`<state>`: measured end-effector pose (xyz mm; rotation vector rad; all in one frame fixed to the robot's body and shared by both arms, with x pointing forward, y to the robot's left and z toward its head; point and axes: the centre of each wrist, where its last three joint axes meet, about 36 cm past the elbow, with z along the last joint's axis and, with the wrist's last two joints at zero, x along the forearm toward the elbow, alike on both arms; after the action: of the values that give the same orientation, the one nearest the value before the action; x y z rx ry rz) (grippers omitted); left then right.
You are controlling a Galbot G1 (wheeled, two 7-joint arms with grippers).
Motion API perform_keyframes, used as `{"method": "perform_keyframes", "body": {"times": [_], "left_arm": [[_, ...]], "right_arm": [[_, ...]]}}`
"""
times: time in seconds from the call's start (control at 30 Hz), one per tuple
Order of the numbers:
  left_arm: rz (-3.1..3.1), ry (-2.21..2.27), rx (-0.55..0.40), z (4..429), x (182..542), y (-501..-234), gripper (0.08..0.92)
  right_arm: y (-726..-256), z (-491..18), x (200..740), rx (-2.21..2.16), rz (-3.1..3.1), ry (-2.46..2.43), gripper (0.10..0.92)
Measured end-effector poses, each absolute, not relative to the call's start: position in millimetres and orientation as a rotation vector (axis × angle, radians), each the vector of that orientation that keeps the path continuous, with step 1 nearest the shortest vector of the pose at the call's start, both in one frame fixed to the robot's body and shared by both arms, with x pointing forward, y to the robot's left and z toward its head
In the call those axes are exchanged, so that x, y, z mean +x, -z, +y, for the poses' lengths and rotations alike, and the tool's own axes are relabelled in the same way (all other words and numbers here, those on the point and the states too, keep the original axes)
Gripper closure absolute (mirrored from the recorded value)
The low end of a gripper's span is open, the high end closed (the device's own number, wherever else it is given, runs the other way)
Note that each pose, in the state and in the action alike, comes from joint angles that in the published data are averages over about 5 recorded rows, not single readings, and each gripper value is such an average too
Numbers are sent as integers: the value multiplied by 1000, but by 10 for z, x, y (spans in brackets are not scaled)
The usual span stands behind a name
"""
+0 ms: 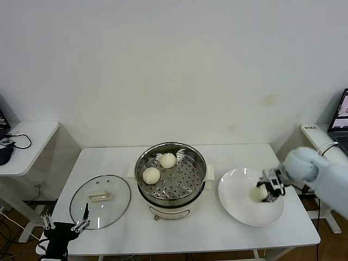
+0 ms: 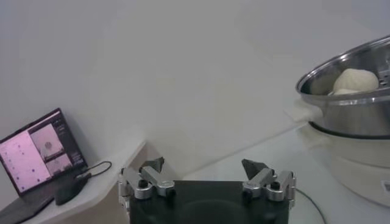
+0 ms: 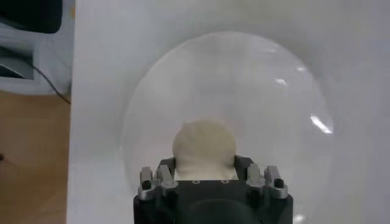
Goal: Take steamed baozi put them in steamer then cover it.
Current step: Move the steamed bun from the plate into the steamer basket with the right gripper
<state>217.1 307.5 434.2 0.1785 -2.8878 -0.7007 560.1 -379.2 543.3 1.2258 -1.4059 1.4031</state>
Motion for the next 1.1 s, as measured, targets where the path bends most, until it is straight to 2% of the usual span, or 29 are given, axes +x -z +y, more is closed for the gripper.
{"method": "perform_keyframes", "body": {"times": [0.3,0.57,0.8,1.1], "left_arm": [[-2901,707,164,3066,2200,-4367,177],[-2893,709,176,3096,2183,-4361,177],[-2890,709,203,3128,2168,-4372,177],[-2889,711,239,3159,2150,-4398,177]], "right_arm": [[-6361,-3523,5894,1226,-1575,-1493,412],[-7042,-2811,6068,1339,-1640,-1632,411],[-7135,-1993,6070,1521,-1561,-1737,411],[-6809,-1191,5970,1735,-1361,-1832,411]]}}
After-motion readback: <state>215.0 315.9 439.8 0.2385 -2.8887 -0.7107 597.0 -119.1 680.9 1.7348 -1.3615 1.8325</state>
